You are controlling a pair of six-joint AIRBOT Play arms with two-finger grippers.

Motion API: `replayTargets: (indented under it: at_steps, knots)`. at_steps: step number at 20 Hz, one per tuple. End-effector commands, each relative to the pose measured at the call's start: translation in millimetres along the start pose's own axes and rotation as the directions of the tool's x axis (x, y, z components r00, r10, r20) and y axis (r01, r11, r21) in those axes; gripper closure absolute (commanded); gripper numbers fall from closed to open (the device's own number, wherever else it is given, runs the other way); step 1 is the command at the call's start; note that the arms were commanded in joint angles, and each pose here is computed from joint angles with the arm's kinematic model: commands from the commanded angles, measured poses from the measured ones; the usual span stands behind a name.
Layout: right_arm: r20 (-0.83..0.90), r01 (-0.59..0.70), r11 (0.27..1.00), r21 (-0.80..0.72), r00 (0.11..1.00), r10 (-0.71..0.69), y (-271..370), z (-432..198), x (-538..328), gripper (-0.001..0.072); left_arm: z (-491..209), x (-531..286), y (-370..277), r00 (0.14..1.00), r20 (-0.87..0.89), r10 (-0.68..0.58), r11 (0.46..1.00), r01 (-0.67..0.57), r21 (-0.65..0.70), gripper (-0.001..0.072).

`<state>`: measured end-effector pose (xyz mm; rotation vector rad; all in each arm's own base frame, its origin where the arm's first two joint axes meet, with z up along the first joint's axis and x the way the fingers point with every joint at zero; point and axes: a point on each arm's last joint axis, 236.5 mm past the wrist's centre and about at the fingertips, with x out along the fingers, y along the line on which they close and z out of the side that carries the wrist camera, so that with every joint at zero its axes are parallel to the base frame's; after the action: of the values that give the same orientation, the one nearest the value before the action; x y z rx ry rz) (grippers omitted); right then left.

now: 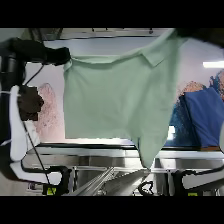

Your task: Fold the shirts.

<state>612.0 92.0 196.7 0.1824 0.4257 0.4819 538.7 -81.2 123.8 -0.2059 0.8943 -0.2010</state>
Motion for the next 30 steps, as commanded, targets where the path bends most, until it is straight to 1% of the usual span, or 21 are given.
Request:
replayTargets:
  at_steps: [1,3,5,8,10,13,14,16,18,21,26,27,28,29,30]
  knots:
    - [-0.144,0.062,0.974,0.219,0.989,-0.031,-64.8,-121.3,91.2,0.0697,-32.8,110.4,55.1,0.996,-0.077,0.047,0.997,-0.051,-0.05,0.0693]
    - [-0.142,0.133,0.939,0.318,0.986,-0.092,-94.6,-150.9,112.4,0.0697,-38.9,142.1,78.5,0.995,-0.075,0.068,0.994,-0.073,-0.075,0.0692]
    - [-0.132,0.176,0.91,0.376,0.982,-0.136,-113.6,-161.2,119.0,0.0698,-35.9,159.9,92.5,0.994,-0.086,0.074,0.993,-0.081,-0.086,0.0692]
    - [-0.135,0.153,0.915,0.373,0.985,-0.11,-115.2,-149.3,110.6,0.0698,-16.7,162.8,93.1,0.994,-0.082,0.067,0.996,-0.072,-0.06,0.0692]
    - [-0.201,0.141,0.929,0.343,0.977,-0.074,-111.2,-156.8,99.1,0.0698,-8.8,162.2,94.8,0.996,-0.055,0.074,0.996,-0.077,-0.053,0.0692]
    - [-0.384,0.236,0.913,0.334,0.918,-0.097,-119.9,-204.2,84.5,0.0698,-34.0,176.8,110.0,0.991,-0.099,0.089,0.993,-0.096,-0.07,0.0692]
    - [-0.423,0.239,0.914,0.327,0.902,-0.085,-115.9,-216.6,82.5,0.0698,-42.1,181.1,116.0,0.989,-0.111,0.094,0.992,-0.103,-0.078,0.0692]
    - [-0.453,0.232,0.916,0.326,0.889,-0.064,-106.7,-228.6,84.5,0.0698,-50.6,187.3,119.3,0.988,-0.117,0.098,0.994,-0.103,-0.039,0.0692]
    - [-0.455,0.233,0.914,0.331,0.889,-0.062,-102.8,-235.7,92.3,0.0698,-49.3,191.8,115.4,0.99,-0.098,0.098,0.995,-0.099,-0.005,0.0692]
    - [-0.459,0.239,0.909,0.342,0.886,-0.06,-100.9,-246.6,101.0,0.0697,-39.8,195.4,107.4,0.994,-0.054,0.095,0.995,-0.094,0.01,0.0692]
    - [-0.395,0.187,0.885,0.426,0.919,-0.003,-87.0,-231.0,108.7,0.0696,-43.1,197.5,97.6,0.994,-0.065,0.085,0.996,-0.083,0.036,0.0691]
    - [-0.378,0.166,0.885,0.436,0.926,0.012,-82.5,-225.6,109.6,0.0691,-44.3,197.2,97.1,0.994,-0.071,0.084,0.996,-0.082,0.037,0.0549]
    - [-0.366,0.155,0.885,0.439,0.93,0.019,-79.6,-219.6,108.8,0.0586,-44.2,195.8,93.5,0.994,-0.079,0.079,0.996,-0.076,0.042,0.023]
    - [-0.365,0.151,0.891,0.428,0.931,0.017,-78.4,-212.7,104.3,0.033,-41.6,191.4,90.7,0.993,-0.088,0.074,0.997,-0.071,0.044,0.0013]
    - [-0.374,0.153,0.905,0.398,0.927,0.008,-79.8,-202.9,94.0,0.0311,-38.3,184.0,86.6,0.992,-0.105,0.069,0.997,-0.063,0.052,0.0012]
